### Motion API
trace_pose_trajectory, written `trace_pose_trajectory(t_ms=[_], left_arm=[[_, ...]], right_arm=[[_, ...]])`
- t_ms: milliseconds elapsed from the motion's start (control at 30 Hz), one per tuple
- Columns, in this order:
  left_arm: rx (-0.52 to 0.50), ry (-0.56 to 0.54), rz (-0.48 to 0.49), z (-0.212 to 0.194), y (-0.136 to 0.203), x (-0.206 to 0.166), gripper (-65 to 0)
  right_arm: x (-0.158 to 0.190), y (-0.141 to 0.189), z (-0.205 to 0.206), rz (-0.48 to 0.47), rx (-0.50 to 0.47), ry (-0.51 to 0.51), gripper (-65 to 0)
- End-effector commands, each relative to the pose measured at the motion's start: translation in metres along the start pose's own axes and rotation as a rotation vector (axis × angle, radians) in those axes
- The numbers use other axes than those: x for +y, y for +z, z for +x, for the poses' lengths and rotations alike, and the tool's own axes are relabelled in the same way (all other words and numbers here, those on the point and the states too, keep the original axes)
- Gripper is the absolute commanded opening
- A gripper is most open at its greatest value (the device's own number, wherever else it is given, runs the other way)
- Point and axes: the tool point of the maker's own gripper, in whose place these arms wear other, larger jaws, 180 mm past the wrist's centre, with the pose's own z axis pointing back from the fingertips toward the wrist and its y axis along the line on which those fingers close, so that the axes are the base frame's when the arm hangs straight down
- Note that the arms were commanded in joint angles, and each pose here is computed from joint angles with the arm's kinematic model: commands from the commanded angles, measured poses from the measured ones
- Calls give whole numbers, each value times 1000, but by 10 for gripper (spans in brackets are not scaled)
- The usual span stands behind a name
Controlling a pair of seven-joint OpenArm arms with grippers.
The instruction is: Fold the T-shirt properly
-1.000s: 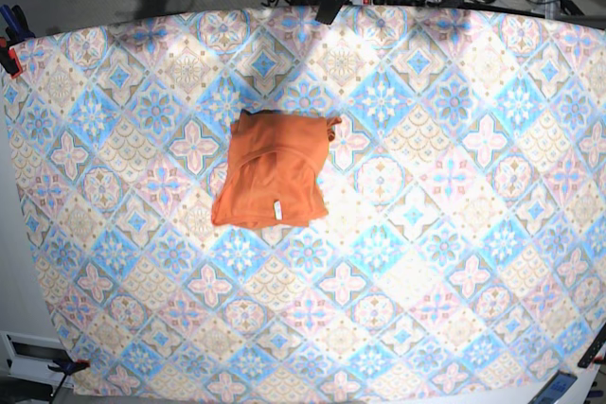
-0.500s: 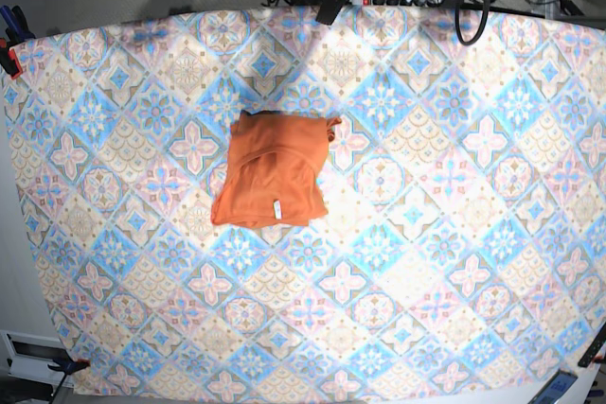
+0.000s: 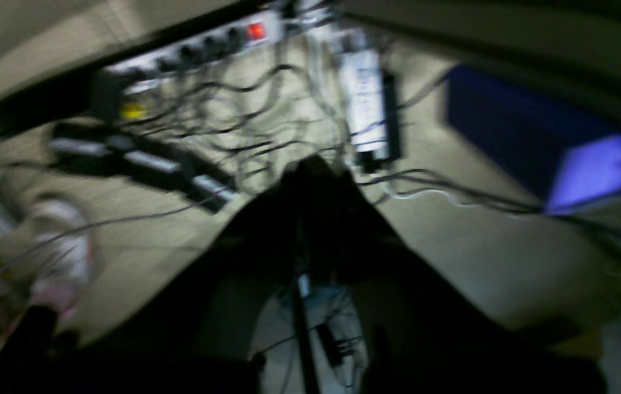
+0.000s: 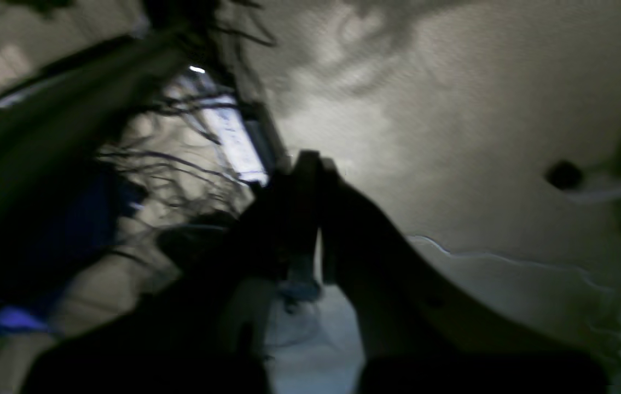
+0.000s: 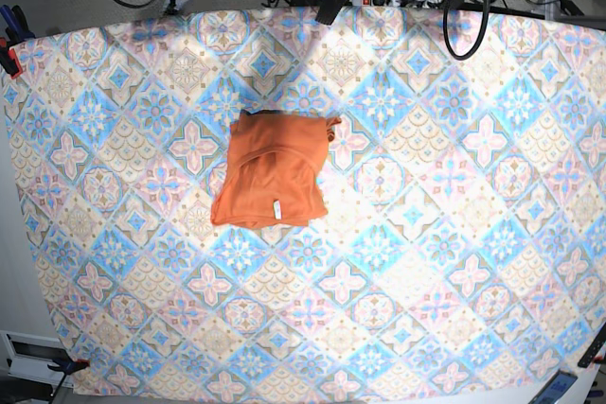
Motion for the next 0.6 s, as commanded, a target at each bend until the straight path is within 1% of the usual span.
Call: trace_pose_trajectory(t_ms=[0, 67, 200, 300, 567], left_arm=[[-4, 4, -1, 0, 1, 1, -618], [-1, 5, -2, -2, 1, 1, -618], [7, -2, -5, -6, 1, 0, -618], [9, -5, -3, -7, 1, 0, -618], [7, -6, -4, -6, 1, 0, -618]], right_arm=[[-7, 1, 2, -11, -12, -26, -643], [-6, 1, 3, -11, -21, -56, -643], [-8, 1, 12, -19, -72, -101, -643], [-8, 1, 14, -19, -85, -102, -643], [-1, 1, 10, -8, -76, -92, -643]])
